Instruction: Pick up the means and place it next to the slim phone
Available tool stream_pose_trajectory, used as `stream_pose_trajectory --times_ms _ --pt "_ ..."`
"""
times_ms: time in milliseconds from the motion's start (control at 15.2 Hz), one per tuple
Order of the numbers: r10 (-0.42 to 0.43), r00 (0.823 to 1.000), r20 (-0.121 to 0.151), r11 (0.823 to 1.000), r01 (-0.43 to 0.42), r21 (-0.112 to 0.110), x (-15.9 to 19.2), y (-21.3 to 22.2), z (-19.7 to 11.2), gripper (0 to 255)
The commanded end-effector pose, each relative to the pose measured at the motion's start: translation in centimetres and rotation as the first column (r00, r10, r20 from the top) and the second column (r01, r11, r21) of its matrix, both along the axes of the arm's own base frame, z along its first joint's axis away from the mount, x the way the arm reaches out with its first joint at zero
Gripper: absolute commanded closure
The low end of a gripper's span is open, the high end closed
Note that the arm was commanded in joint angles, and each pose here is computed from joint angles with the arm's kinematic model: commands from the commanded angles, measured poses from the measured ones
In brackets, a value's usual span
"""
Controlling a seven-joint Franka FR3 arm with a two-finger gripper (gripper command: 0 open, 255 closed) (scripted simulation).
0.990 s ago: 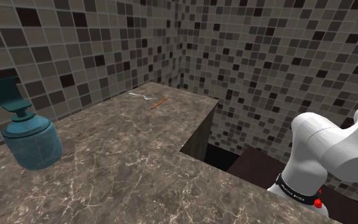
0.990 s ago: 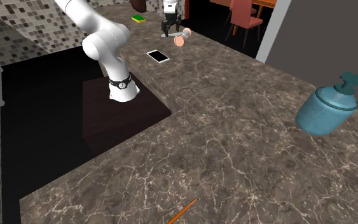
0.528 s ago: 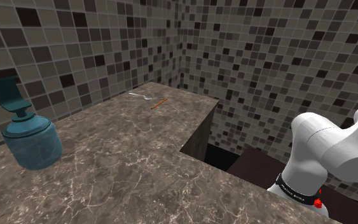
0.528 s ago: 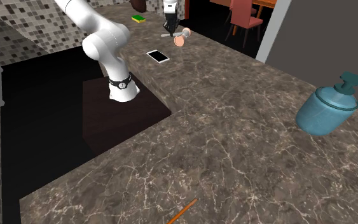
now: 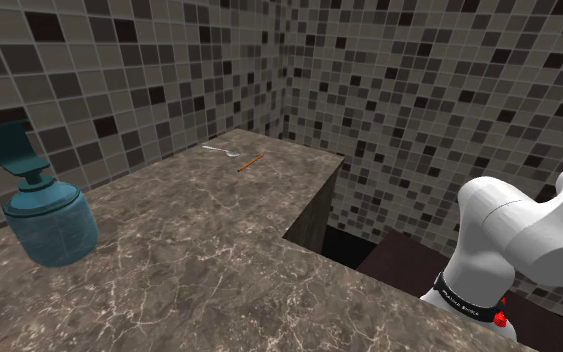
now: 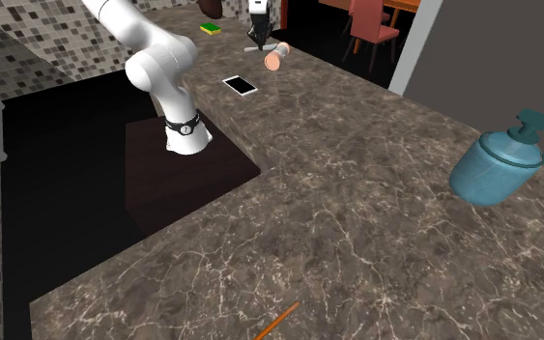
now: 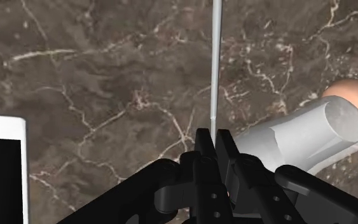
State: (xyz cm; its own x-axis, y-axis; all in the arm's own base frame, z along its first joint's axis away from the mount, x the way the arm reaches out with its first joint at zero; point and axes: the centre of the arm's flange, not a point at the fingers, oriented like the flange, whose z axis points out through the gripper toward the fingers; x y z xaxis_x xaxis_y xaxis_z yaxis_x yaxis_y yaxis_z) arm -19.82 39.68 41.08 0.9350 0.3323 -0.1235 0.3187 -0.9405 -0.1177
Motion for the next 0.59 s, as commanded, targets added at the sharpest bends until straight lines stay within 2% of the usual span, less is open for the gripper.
stream_pose_trajectory --times_ms 0,528 --pt "0.000 1.000 0.000 1.000 0.000 0.000 0.1 0.0 1.1 255" --pt "0.000 1.000 0.000 1.000 0.000 0.000 0.1 0.0 5.3 255"
